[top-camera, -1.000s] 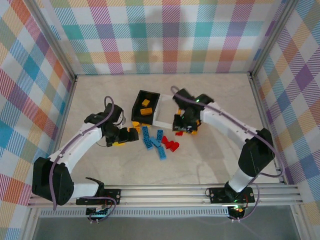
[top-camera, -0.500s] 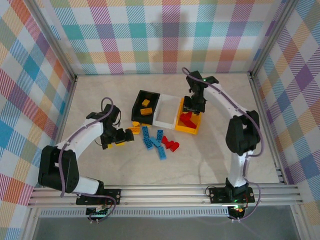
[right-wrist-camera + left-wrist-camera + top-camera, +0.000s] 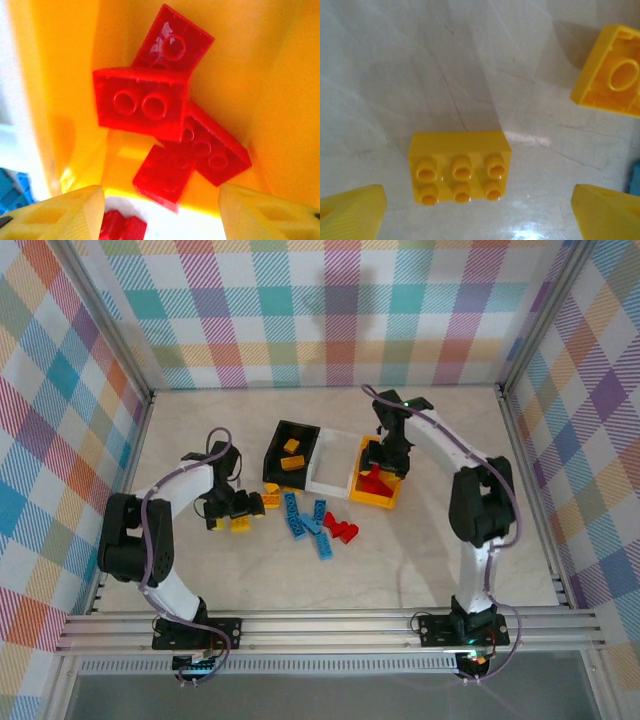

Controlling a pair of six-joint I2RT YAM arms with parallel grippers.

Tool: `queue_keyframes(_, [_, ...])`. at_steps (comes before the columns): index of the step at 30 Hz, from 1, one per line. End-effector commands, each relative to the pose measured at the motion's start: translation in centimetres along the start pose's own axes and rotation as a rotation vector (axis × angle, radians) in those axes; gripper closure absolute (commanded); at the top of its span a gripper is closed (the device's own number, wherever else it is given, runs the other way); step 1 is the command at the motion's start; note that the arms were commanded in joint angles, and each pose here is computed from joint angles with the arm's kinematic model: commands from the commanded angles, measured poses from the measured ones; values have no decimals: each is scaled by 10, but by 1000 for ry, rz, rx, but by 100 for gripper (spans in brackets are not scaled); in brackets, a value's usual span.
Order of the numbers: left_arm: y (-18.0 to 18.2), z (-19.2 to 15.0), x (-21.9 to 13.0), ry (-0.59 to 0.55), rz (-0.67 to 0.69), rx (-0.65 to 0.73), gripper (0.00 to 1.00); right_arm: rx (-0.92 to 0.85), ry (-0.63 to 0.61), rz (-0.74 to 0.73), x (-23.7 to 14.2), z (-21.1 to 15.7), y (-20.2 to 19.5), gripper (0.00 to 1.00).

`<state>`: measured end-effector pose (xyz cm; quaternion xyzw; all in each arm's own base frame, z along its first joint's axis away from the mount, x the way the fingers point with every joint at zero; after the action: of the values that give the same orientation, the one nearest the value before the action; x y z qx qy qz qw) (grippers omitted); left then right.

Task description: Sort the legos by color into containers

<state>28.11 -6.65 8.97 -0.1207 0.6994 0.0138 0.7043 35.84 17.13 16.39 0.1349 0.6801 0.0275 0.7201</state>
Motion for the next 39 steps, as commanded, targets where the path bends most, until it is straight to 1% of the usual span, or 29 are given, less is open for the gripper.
queue_keyframes(1, [2, 12, 3, -9, 10, 12, 9, 45, -40, 98, -42, -31, -1, 34])
queue_keyframes(3, [4, 15, 8, -8, 27, 9, 12, 58, -38, 132, -48, -53, -4, 34])
queue_keyframes(6, [5, 20, 13, -5, 44, 8, 15, 67, -27, 145, -50, -80, -10, 34])
queue_keyframes(11, [5, 25, 26, 27, 54, 6, 24, 71, -10, 152, -46, -108, -16, 34])
queue_keyframes(14, [6, 25, 30, 40, 62, 1, 30, 74, 1, 156, -41, -115, -16, 34])
queue_keyframes(18, [8, 19, 33, 54, 66, 1, 48, 56, 4, 161, -37, -116, -8, 35])
queue_keyframes(20, [9, 16, 32, 56, 67, 3, 52, 39, 11, 158, -34, -115, -2, 35])
queue_keyframes(23, [9, 13, 26, 49, 63, 2, 54, 3, 23, 146, -29, -114, 8, 35])
queue_keyframes(28, [3, 5, 0, 6, 8, -10, 55, -42, 64, 140, -15, -121, 26, 35])
queue_keyframes(32, [-9, 6, -40, -83, -75, -20, 55, -87, 85, 135, -5, -130, 39, 35])
queue_keyframes(36, [-29, 28, -82, -168, -153, -19, 55, -122, 98, 113, 4, -139, 44, 34])
queue_keyframes(39, [-46, 55, -102, -213, -212, -35, 55, -123, 106, 117, 8, -144, 45, 34])
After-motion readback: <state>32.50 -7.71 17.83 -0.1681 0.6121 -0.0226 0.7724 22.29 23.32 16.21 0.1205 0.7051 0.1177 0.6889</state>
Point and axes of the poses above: each hand's point on the last joint's axis, 136 mm out from that joint toward the fingers, its own x axis out along the fingers, its own y axis along the line the jaws close on, z = x × y, the point moved 5 cm from there along -x, back along the fingers, and after that the axes turned 3 degrees about x, right-handed, at the moved point
